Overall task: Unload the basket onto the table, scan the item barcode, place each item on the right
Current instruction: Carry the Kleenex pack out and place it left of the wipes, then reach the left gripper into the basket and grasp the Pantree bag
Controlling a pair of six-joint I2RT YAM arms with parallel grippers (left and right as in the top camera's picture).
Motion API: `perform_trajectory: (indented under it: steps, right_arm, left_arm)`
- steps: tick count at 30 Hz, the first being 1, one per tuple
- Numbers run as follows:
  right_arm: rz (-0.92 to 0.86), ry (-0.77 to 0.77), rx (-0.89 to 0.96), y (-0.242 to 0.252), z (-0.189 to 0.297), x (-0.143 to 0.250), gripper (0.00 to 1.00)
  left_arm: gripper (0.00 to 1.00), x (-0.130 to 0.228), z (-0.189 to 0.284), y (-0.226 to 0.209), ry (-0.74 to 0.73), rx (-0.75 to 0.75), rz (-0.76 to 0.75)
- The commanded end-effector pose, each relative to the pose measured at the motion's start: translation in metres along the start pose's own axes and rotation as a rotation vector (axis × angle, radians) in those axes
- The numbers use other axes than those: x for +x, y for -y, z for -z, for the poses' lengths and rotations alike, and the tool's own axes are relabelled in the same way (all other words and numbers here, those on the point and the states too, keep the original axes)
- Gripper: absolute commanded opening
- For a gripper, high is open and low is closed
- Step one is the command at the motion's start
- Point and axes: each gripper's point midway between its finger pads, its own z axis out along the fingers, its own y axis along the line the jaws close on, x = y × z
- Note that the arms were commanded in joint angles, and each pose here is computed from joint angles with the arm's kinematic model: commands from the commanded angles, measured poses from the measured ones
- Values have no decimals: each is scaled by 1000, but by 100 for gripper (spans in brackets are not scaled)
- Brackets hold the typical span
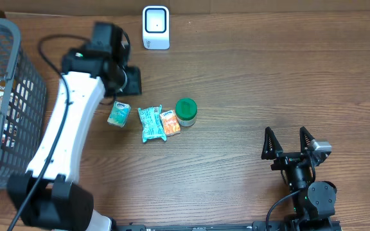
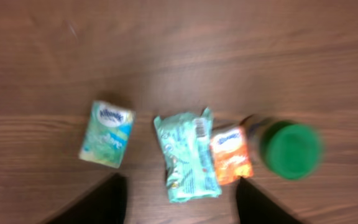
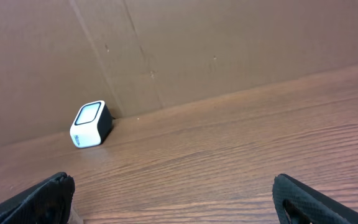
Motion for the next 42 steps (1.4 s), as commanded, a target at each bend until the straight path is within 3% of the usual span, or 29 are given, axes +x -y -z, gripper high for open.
perform_trajectory:
  steps: [1,4,10,15,19,23,29,31,34,38,42]
  right_arm:
    - [15,1,-4,0,0,2,100]
    - [15,1,-4,0,0,2,100]
    - [15,1,-4,0,0,2,100]
    - [15,1,-4,0,0,2,100]
    - [15,1,-4,0,0,2,100]
    - [15,1,-4,0,0,2,100]
    - [15,1,-4,0,0,2,100]
    - [15,1,-4,0,0,2,100]
    - [15,1,-4,0,0,2,100]
    - [15,1,-4,0,0,2,100]
    - [15,1,-4,0,0,2,100]
  left_arm:
    - [74,-32,70,-1,166,30,-7]
    - [80,-45,112,-12,248,25,25]
    - [80,-63,188,-70,420,-42,164]
    - [81,-64,237,-154,559,-156,399]
    - [78,-45,248,-230,591,-249,640]
    - [74,-9,224,-298,513,-306,883]
    - [76,37,163,-353,375,-344,1004]
    - [79,47,146,-366,350,-356,982]
    - [89,55,109,-384,293,-377,827]
    - [91,61,67,-394,200,-361,738]
    - [91,71,30,-411,118,-362,748]
